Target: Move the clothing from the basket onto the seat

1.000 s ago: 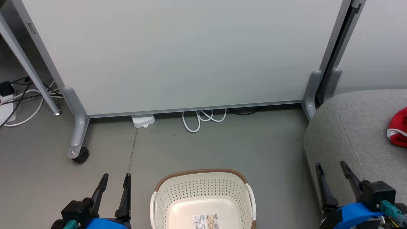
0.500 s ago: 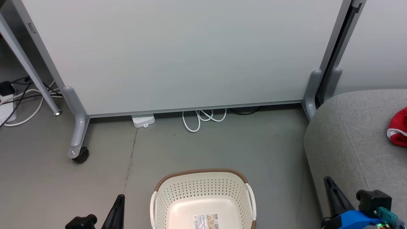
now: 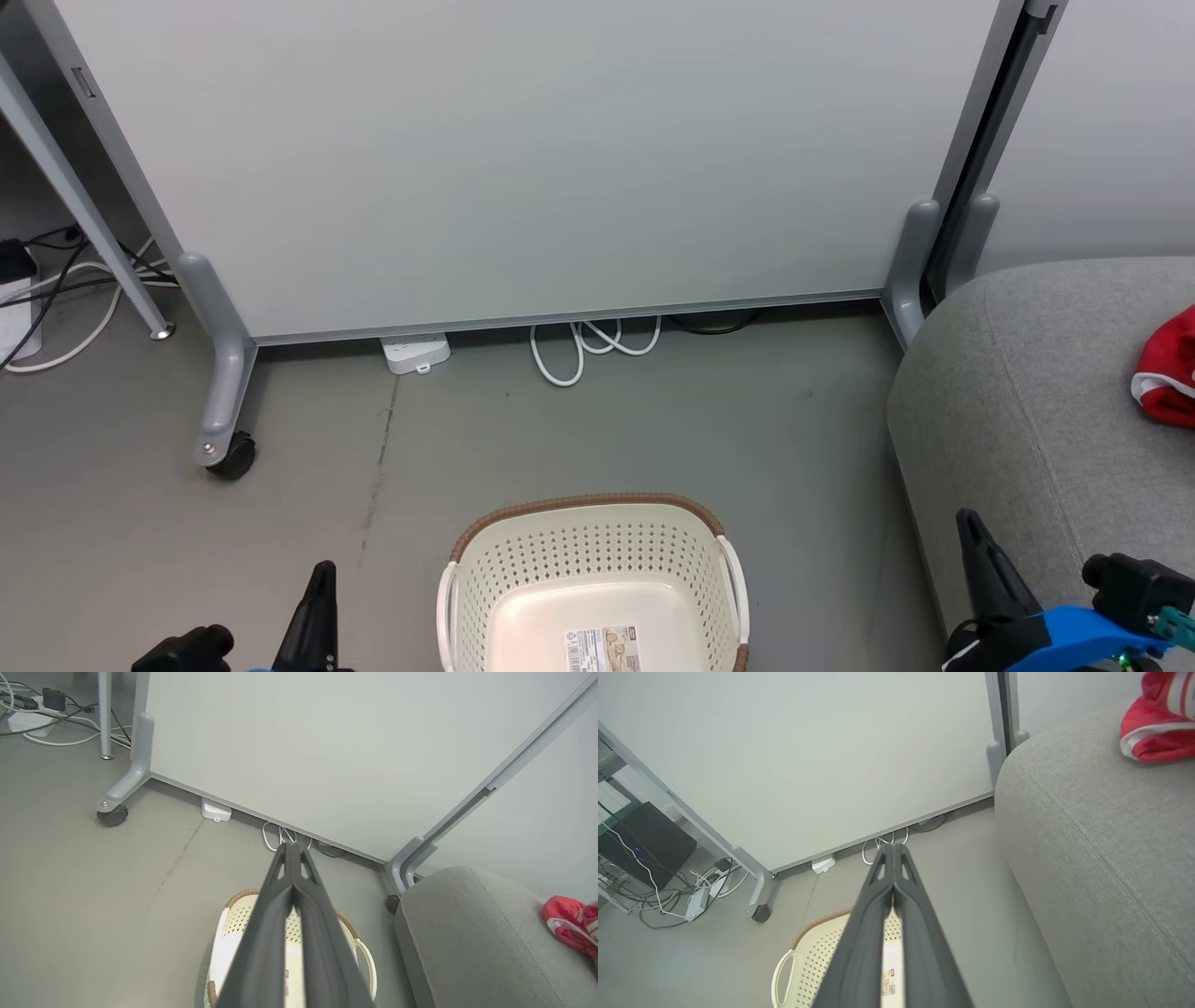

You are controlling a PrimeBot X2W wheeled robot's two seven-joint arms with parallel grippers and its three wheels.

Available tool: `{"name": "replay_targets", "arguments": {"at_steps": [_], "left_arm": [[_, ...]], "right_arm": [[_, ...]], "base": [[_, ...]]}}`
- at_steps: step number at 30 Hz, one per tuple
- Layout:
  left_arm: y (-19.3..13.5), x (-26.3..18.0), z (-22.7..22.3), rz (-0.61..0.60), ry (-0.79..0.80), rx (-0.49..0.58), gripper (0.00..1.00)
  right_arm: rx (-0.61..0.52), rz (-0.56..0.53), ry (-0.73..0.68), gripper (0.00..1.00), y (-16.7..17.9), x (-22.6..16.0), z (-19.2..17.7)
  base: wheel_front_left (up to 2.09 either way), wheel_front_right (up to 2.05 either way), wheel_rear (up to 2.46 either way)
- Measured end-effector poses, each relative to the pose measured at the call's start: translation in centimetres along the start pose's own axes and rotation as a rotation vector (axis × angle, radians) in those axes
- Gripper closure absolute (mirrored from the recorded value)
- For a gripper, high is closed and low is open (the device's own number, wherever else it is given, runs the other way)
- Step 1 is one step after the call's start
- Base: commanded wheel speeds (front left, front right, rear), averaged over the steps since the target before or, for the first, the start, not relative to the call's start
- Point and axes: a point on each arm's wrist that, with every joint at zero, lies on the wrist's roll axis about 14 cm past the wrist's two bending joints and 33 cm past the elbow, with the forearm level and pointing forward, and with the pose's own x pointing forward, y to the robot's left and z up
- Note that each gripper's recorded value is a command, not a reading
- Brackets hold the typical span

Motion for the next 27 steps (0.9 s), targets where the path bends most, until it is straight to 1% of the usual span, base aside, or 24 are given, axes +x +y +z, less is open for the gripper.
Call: {"name": "replay_targets", "arguments": {"at_steps": [8, 9, 27], "left_arm": [[0.3, 0.3, 0.6, 0.018, -0.009, -0.122, 1.0], [0.2, 0.4, 0.7, 0.019, -0.01, -0.149, 1.0], [0.2, 1.1, 1.9, 0.024, -0.027, -0.384, 1.0]], "right_arm": [[0.14, -0.001, -0.017, 1.0, -0.1, 0.2, 0.4], [0.175, 0.0, -0.022, 1.0, -0.1, 0.3, 0.5], [0.446, 0.004, -0.057, 1.0, -0.4, 0.6, 1.3]], "base": [[0.0, 0.0, 0.0], [0.0, 0.0, 0.0], [0.0, 0.0, 0.0]]}}
